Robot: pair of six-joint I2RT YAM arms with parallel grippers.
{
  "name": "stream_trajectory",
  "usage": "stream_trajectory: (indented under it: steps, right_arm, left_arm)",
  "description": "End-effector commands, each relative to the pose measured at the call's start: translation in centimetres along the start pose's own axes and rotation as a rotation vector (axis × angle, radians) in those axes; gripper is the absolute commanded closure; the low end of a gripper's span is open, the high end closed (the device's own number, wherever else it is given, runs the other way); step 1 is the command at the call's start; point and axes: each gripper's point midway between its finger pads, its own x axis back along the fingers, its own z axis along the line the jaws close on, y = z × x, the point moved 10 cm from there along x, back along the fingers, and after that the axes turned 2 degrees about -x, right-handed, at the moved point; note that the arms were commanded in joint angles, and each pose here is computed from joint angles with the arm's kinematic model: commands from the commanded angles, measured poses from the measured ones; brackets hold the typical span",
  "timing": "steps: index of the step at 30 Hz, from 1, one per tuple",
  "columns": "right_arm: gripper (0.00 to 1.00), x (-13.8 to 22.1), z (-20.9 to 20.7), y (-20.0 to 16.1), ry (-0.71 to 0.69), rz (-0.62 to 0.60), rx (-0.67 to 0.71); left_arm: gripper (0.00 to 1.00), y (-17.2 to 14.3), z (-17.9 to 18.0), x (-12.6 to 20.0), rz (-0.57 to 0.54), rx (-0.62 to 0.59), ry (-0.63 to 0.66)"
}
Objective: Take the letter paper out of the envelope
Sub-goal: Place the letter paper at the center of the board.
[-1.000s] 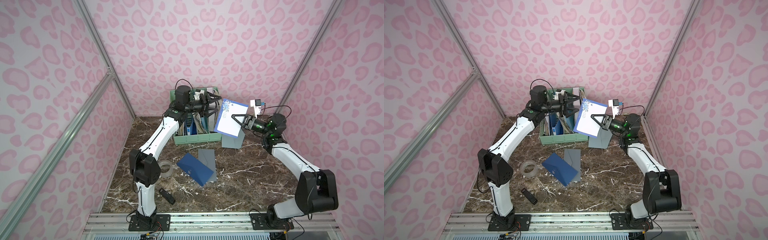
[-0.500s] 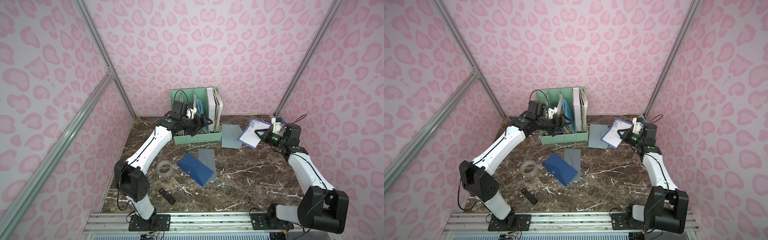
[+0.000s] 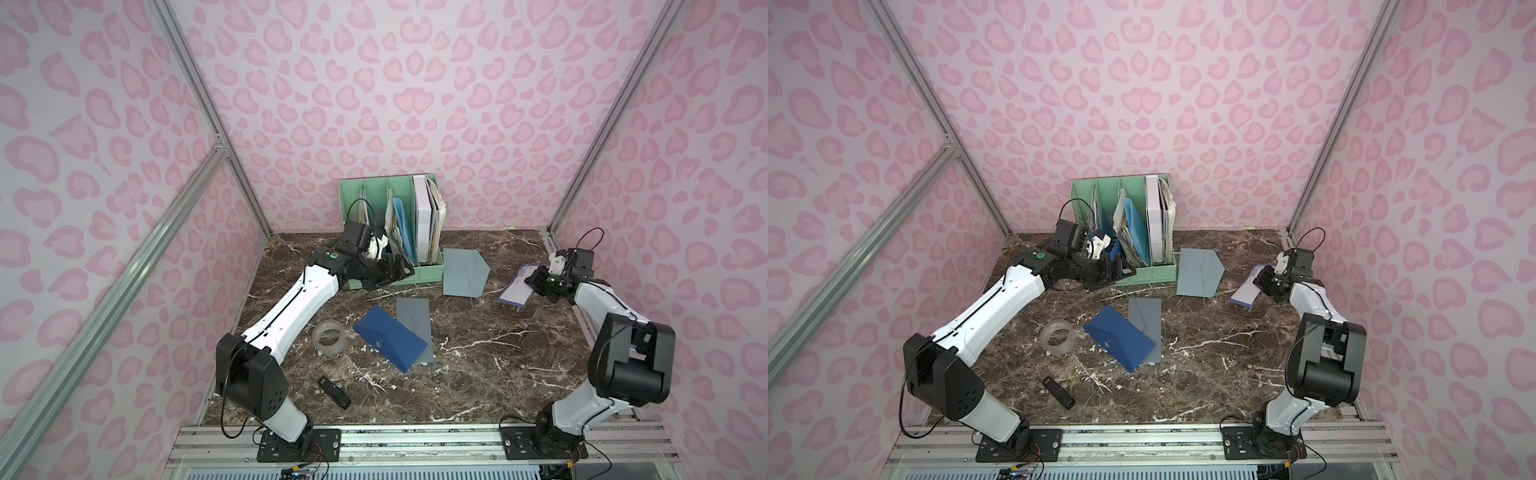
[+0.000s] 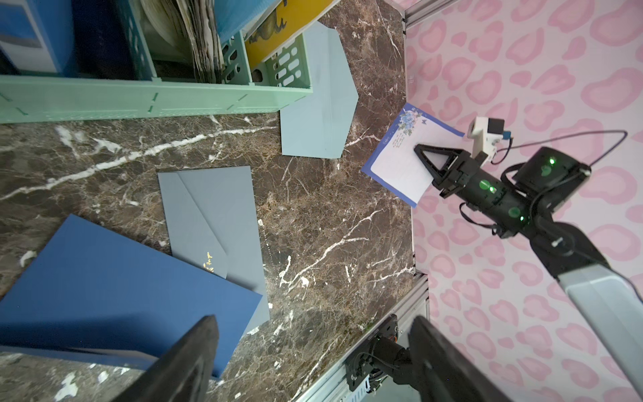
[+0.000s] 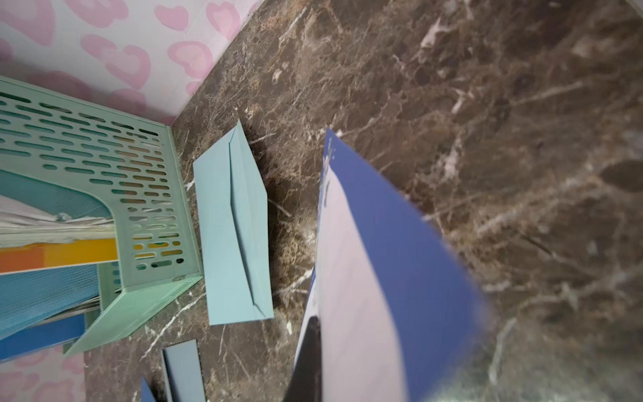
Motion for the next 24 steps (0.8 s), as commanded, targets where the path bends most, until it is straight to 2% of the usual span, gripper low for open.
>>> stream_trajectory:
  steps: [1, 6, 9, 13, 19, 22, 24]
  right_arm:
    - [1.0, -1.4, -0.4, 0.2, 0.0, 0.092, 0.147]
    - [1.0, -3.9, -1.2, 1.1, 0.013, 0.212, 0.212]
    - [1.0, -4.6, -1.2, 2.3, -0.01, 0.207, 0.237]
    - [1.0, -6.6, -1.8, 2.4, 0.038, 0.3, 0.248]
    - [1.0, -7.3, -2.9, 2.5, 0.079, 0.318, 0.232]
    - [0.91, -7.4, -3.5, 2.8, 0.056, 0.315, 0.231]
    - [0.8, -7.5, -3.9, 3.3, 0.048, 0.308, 0.227]
  left_arm:
    - [0.13, -0.3, -0.1, 0.6, 0.0, -0.037, 0.017]
    - [0.13, -0.5, 0.0, 0.7, 0.009, -0.032, 0.019]
    - [0.13, -0.6, 0.0, 0.8, 0.007, -0.033, 0.023]
    - [0.14, -0.6, 0.1, 0.8, 0.009, -0.034, 0.023]
    - [0.14, -0.9, 0.1, 1.0, 0.013, -0.028, 0.026]
    - [0.14, -1.0, 0.1, 1.1, 0.015, -0.026, 0.027]
    - [0.14, -1.0, 0.1, 1.1, 0.019, -0.023, 0.025]
